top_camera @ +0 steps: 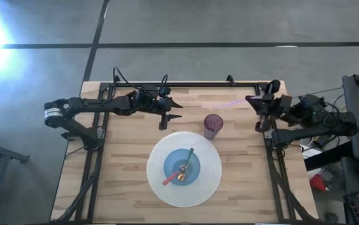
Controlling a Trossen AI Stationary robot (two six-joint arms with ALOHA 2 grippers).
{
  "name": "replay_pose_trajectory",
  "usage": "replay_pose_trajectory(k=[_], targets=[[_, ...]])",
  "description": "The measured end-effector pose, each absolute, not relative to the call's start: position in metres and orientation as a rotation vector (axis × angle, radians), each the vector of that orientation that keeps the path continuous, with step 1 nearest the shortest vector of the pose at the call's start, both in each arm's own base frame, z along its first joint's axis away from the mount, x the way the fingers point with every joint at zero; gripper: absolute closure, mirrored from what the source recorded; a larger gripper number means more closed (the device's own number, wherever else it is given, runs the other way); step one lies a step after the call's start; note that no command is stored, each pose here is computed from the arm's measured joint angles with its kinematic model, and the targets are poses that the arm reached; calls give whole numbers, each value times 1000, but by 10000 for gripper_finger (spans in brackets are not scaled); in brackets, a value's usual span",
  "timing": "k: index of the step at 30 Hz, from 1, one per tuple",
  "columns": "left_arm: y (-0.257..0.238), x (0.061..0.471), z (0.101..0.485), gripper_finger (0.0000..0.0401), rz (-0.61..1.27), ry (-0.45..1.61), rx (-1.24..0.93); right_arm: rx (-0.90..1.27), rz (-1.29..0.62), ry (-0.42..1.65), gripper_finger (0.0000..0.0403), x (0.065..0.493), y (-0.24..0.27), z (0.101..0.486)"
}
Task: Pick & Place Utensil
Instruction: Put the pink straw in the purple cup
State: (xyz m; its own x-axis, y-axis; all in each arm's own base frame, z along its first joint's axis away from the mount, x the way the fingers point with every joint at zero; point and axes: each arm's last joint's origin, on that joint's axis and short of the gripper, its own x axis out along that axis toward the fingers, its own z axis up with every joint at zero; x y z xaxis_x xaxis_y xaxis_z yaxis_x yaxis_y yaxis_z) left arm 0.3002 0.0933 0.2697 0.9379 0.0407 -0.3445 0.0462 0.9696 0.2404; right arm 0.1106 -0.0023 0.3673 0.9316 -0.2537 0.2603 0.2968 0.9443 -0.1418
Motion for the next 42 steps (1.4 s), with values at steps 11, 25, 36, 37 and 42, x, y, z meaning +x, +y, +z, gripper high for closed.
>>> replay_pose_trajectory(k=[11,25,36,37,42], targets=[[93,300,270,218,-4,355,249,-5,-276,-179,394,96,-5,358],[93,300,270,219,-6,354,249,126,-394,-14,394,124,-8,320],[93,300,270,220,-6,353,249,256,-471,5,394,131,-18,291],[93,300,270,220,-6,353,249,265,-476,14,394,132,-18,288],[93,300,270,220,-6,353,249,308,-488,41,394,141,-19,270]])
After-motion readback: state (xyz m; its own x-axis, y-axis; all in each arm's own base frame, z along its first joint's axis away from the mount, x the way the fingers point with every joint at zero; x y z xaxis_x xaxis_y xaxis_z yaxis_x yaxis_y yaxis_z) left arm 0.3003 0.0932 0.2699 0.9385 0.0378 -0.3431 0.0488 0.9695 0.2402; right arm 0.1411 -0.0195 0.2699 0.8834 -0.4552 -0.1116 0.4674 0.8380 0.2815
